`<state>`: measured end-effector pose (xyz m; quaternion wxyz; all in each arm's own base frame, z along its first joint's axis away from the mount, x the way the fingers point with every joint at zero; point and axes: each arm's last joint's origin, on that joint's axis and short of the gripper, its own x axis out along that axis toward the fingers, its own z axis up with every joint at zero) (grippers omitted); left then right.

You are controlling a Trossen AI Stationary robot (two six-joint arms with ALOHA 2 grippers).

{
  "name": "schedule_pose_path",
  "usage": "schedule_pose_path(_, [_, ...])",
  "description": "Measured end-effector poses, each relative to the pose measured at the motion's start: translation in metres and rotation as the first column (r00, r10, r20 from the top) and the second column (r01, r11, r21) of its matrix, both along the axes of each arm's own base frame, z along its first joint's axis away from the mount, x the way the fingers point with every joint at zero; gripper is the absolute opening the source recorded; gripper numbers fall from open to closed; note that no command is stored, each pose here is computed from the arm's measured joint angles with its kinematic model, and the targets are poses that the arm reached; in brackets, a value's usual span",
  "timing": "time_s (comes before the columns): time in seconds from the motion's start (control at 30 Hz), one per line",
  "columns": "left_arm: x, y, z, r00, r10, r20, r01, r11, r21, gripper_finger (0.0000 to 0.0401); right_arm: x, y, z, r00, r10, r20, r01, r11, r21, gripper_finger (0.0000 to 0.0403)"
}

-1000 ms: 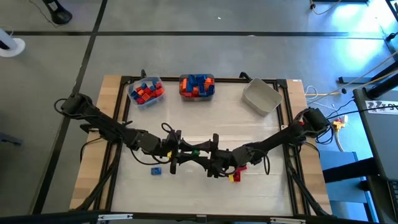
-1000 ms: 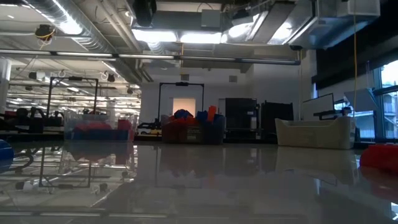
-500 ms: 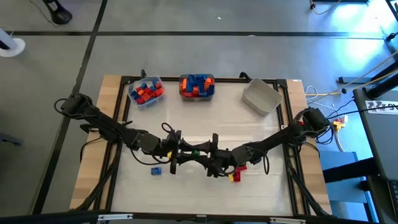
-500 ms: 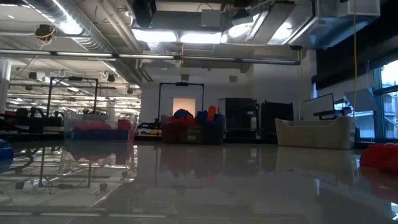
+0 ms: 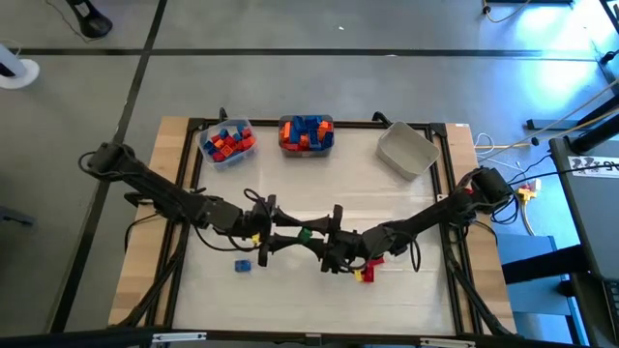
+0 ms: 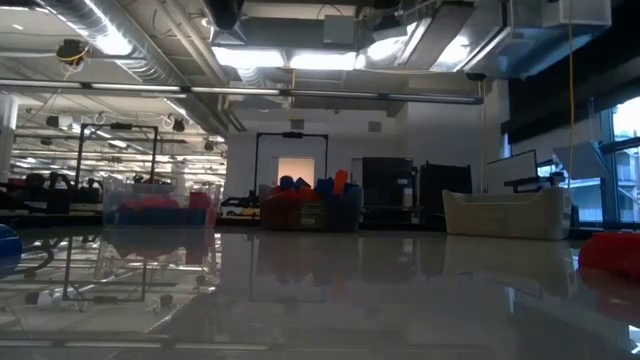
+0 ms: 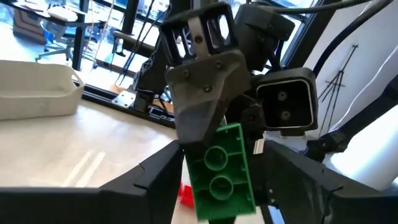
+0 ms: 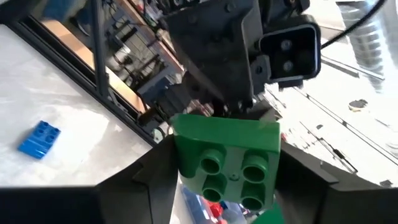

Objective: Sort blocks by size

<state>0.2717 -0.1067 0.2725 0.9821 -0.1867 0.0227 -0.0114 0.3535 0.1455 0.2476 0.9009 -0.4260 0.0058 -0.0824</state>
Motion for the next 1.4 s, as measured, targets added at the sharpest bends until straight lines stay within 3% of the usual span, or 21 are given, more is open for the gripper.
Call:
schedule_pose_path(0.3, [-0.029,0.014,0.012,0.99,0.055,-0.132,-0.041,0.994,0.106,0.0209,-0.003,-0.006,0.005,0.987,-0.16,0.001,0.16,0.987,0.013,0.021])
schedule_pose_path(0.5, [-0.036,0.02,-0.001,0.947,0.181,-0.265,-0.141,0.976,0.163,0.021,-0.005,-0.014,0.006,0.93,-0.368,-0.016,0.368,0.93,0.003,0.0211])
schedule_pose_path(0.73, [-0.038,0.017,-0.029,0.909,0.219,-0.355,-0.169,0.971,0.167,0.021,-0.008,-0.031,0.008,0.792,-0.608,-0.059,0.596,0.791,-0.139,0.0208])
schedule_pose_path(1.0, [-0.047,0.014,-0.068,0.904,0.232,-0.36,-0.217,0.973,0.081,0.021,-0.021,-0.073,0.032,0.628,-0.771,-0.105,0.74,0.634,-0.225,0.0208])
schedule_pose_path(1.27, [-0.055,0.011,-0.08,0.914,0.206,-0.349,-0.199,0.978,0.057,0.021,-0.048,-0.134,0.049,0.473,-0.865,-0.169,0.835,0.501,-0.226,0.0208])
schedule_pose_path(1.4, [-0.056,0.008,-0.081,0.917,0.195,-0.347,-0.187,0.981,0.055,0.021,-0.069,-0.171,0.049,0.428,-0.868,-0.251,0.864,0.475,-0.168,0.0208])
